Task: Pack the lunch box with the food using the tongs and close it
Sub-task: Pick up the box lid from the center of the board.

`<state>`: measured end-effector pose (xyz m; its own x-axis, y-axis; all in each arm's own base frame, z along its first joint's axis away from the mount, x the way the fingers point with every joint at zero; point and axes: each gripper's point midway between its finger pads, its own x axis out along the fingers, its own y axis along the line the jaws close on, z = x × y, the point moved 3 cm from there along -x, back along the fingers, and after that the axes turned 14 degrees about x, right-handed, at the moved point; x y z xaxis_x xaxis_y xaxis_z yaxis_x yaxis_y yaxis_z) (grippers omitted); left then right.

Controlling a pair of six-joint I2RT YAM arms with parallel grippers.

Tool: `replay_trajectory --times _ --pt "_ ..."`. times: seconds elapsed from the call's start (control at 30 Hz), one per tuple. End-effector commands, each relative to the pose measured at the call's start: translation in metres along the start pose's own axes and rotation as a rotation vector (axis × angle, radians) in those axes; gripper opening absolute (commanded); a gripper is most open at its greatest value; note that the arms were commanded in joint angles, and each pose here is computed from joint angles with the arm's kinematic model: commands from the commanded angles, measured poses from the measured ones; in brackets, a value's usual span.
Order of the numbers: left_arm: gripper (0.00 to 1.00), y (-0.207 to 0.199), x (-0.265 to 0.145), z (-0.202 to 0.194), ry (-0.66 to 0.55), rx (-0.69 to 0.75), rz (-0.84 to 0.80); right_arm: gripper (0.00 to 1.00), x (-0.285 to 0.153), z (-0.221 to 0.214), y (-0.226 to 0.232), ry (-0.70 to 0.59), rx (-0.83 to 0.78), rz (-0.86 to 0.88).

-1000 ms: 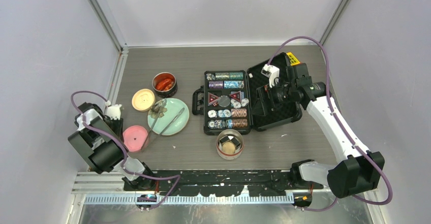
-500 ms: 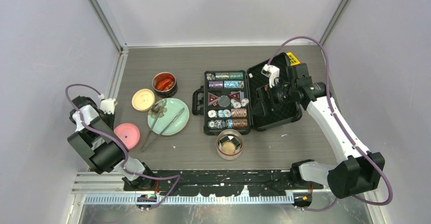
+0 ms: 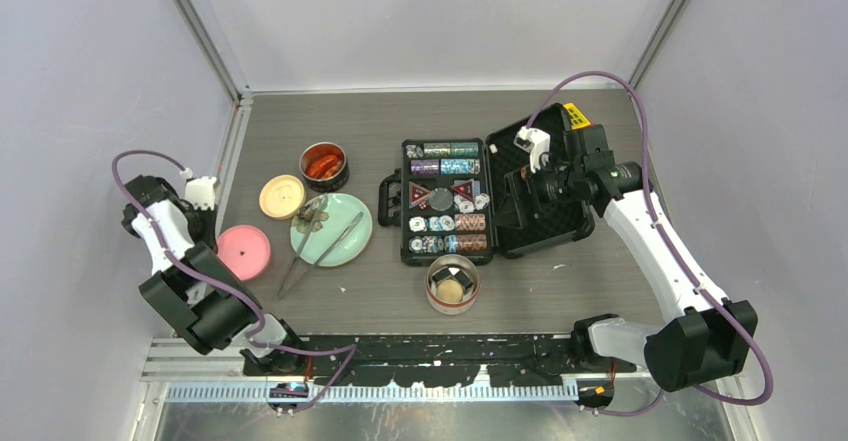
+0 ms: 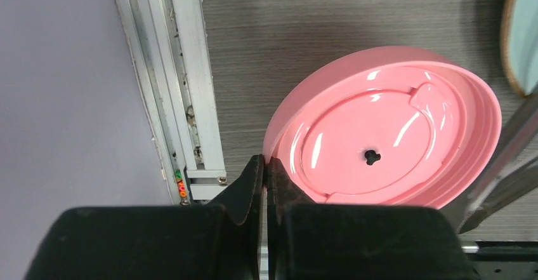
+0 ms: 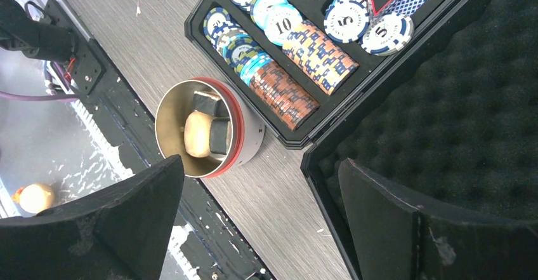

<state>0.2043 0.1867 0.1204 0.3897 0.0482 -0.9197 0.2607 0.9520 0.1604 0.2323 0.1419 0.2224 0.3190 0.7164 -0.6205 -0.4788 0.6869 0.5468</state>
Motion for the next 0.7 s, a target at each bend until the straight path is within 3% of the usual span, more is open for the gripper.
replay_trajectory --times 0.0,0.17,0.43,0.67 --pt "0.00 -0.008 -0.028 0.030 -0.118 -0.004 -0.031 0.96 -0.007 0.019 0.012 -0.077 -0.061 0.015" --pt "0.00 -0.047 -0.060 0.071 -0.206 0.076 -0.100 0.96 -0.005 0.033 0.027 -0.096 -0.134 0.024" --pt "0.00 -0.148 -0.103 0.129 -0.293 0.285 -0.265 0.97 -0.036 0.073 0.051 -0.162 -0.576 -0.114" --pt "0.00 -0.222 -0.118 0.139 -0.287 0.413 -0.495 0.97 -0.068 0.091 0.069 -0.153 -0.852 -0.172"
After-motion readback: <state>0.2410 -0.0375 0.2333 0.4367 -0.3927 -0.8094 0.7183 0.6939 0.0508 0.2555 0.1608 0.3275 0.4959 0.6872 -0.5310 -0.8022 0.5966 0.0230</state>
